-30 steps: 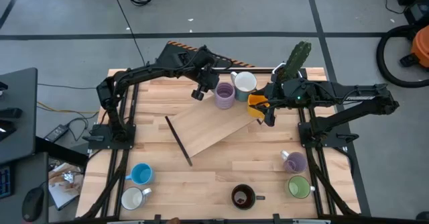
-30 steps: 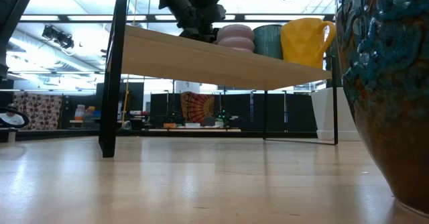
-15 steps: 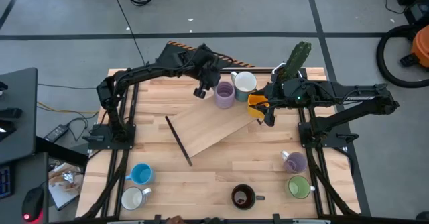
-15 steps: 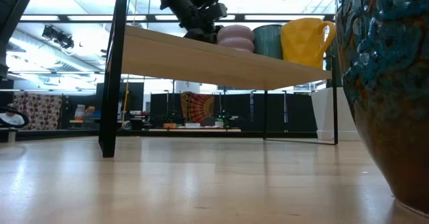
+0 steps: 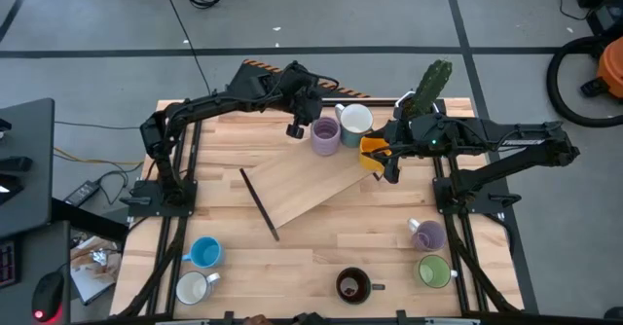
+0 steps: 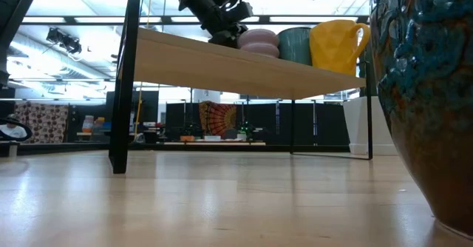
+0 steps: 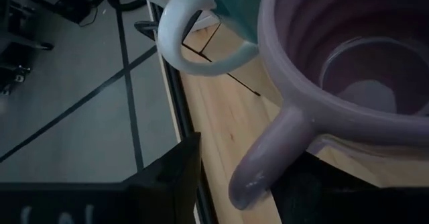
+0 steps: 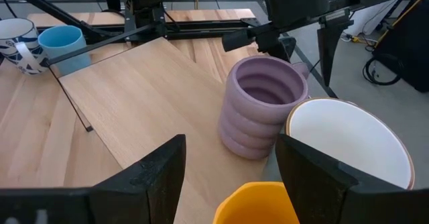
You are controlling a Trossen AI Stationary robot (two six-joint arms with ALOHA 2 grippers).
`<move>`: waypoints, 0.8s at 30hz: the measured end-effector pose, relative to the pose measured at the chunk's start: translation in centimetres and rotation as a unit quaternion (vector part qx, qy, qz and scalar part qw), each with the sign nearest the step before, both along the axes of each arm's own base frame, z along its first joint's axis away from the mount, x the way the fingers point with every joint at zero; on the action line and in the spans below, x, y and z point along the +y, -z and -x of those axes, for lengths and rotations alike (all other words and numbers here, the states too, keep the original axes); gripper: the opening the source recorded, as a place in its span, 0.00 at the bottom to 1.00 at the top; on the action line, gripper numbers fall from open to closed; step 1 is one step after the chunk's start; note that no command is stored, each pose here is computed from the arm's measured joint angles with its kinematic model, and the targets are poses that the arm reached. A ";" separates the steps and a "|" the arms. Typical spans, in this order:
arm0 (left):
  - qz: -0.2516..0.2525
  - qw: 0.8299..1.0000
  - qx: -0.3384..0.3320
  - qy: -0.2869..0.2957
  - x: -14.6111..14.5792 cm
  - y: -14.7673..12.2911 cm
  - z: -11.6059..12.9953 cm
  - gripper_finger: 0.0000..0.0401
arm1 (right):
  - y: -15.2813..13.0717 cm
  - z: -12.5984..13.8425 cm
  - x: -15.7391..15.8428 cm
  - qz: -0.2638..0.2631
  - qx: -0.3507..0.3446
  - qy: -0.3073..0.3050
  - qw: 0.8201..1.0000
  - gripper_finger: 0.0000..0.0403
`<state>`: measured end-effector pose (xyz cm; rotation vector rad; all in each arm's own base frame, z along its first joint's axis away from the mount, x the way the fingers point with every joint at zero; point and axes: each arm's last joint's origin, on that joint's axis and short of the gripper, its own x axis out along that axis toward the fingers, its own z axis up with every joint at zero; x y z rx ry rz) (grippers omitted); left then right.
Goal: Place coffee mugs
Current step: Put the purple mug on the shelf
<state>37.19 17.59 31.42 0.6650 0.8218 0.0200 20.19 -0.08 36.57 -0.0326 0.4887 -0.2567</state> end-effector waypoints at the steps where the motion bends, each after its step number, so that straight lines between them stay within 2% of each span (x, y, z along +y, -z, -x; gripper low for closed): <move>1: 0.002 1.000 0.000 -0.001 -0.1 0.0 0.0 0.41 | 0.0 0.0 0.0 0.000 0.000 0.000 1.000 0.59; 24: 0.065 0.997 -0.022 0.019 -1.0 -0.5 0.2 0.41 | 0.0 0.0 0.0 0.004 0.001 -0.002 1.000 0.59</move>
